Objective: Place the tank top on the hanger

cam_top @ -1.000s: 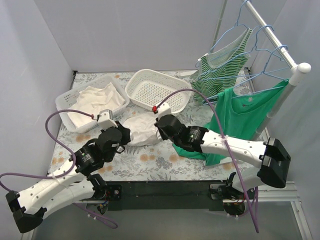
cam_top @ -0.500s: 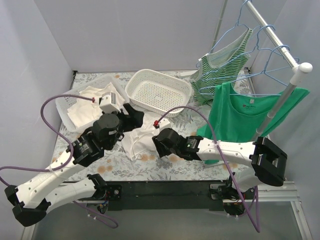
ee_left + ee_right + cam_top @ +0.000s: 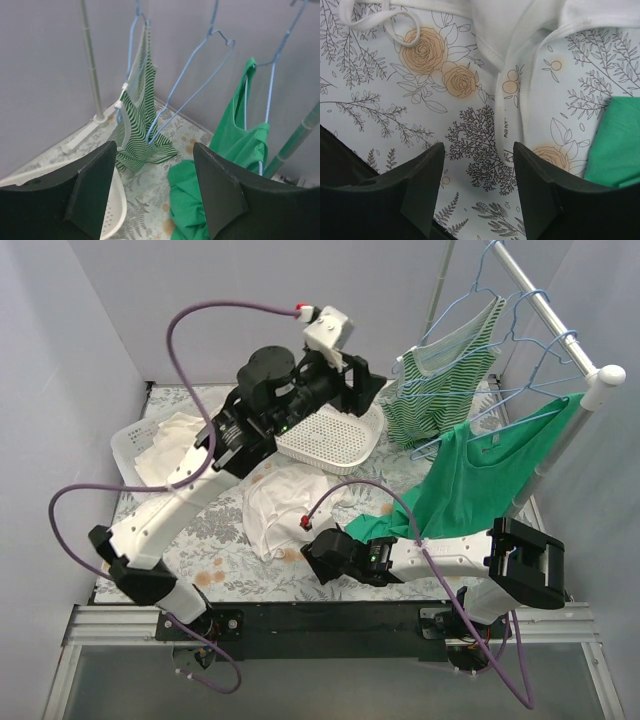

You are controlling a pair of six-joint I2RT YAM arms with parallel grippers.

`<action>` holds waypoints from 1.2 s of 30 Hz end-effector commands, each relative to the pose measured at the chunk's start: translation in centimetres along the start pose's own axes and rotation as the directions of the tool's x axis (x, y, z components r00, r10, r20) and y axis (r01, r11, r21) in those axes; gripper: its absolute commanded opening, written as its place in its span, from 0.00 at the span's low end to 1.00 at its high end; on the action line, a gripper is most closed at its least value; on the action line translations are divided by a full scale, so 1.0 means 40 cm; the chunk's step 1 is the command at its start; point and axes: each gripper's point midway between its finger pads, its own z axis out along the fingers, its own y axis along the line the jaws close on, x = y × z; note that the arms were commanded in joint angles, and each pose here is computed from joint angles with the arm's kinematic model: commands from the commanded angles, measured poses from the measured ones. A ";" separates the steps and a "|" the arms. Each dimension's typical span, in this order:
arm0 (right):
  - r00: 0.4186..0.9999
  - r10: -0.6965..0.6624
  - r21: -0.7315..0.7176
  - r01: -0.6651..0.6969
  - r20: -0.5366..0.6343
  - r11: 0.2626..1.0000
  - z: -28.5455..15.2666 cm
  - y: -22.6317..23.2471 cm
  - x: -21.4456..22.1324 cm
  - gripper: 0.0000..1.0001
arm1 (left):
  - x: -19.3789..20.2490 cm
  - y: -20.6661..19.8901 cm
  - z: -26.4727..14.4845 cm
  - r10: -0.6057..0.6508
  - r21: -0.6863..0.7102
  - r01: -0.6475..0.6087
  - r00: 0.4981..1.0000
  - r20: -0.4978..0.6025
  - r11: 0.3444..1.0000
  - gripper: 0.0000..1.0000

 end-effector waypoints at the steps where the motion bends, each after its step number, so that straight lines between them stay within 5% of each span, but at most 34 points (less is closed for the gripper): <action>1: 0.997 -0.015 -0.111 0.023 0.073 0.994 0.006 0.054 -0.037 0.66 | 0.002 -0.069 0.074 0.258 0.233 -0.248 0.966 -0.013 0.940 0.62; 13: 0.996 -0.026 -0.139 0.039 0.089 0.990 -0.009 0.054 -0.031 0.66 | 0.094 -0.066 0.238 0.211 0.461 -0.181 0.978 -0.012 0.869 0.55; 25: 0.997 -0.024 -0.144 0.034 0.073 0.989 -0.005 0.055 -0.017 0.66 | 0.213 -0.056 0.310 0.187 0.493 -0.127 0.980 -0.074 0.861 0.51; 36: 0.998 -0.020 -0.144 0.029 0.065 0.989 -0.002 0.056 -0.010 0.66 | 0.267 -0.072 0.336 0.157 0.539 -0.081 0.983 -0.097 0.838 0.31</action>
